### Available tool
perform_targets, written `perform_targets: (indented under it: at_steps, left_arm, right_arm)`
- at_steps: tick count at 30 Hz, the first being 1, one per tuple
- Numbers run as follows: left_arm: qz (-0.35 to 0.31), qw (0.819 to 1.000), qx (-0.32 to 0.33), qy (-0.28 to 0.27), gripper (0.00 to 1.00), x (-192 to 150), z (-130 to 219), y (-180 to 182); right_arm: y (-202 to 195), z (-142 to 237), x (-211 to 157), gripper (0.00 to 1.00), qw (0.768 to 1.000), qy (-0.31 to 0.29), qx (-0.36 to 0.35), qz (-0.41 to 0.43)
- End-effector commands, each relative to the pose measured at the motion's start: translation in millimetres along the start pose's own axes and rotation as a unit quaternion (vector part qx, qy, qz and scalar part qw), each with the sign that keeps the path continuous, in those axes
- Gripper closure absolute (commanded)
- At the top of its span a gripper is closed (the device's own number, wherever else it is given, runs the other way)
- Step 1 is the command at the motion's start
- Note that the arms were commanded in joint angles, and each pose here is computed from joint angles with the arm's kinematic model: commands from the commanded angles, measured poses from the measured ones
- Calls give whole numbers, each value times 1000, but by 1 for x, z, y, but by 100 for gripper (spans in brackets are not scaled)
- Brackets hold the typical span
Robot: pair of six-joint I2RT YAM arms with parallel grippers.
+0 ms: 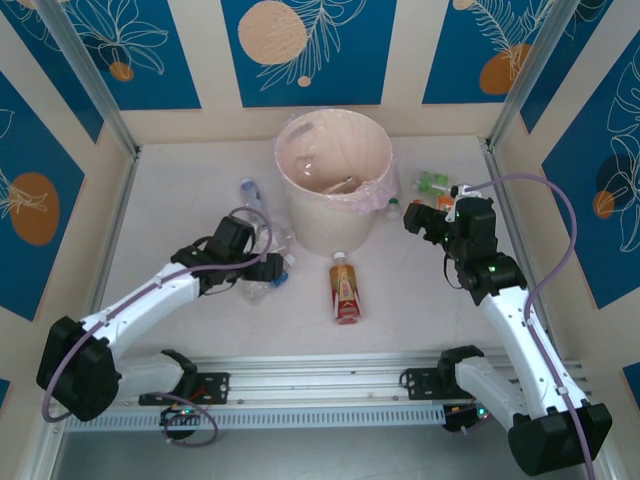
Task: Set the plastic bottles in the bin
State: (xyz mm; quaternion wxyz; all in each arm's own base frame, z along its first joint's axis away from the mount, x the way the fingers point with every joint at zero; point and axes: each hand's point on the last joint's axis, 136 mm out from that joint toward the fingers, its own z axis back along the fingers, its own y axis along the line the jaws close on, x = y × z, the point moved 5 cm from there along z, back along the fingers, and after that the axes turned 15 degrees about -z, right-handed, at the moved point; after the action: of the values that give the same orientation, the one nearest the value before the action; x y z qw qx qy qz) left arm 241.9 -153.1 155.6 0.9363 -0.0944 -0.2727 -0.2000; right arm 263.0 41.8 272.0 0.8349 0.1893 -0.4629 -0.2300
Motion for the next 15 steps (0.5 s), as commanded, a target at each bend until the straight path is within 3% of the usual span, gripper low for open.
perform_targets:
  at_steps: [1, 7, 15]
  left_arm:
    - [-52, 998, 17, 41, 1, -21, -17, -4]
    - [-89, 991, 70, 73, 2, -42, -38, -8]
    - [-97, 989, 58, 95, 9, -61, -58, -18]
  right_arm:
    - [1, 0, 4, 2, 1000, -16, 9, -12]
    - [-4, -3, 3, 2, 1000, -17, -1, -11]
    - [-8, -13, -1, 2, 1000, -5, -8, -18]
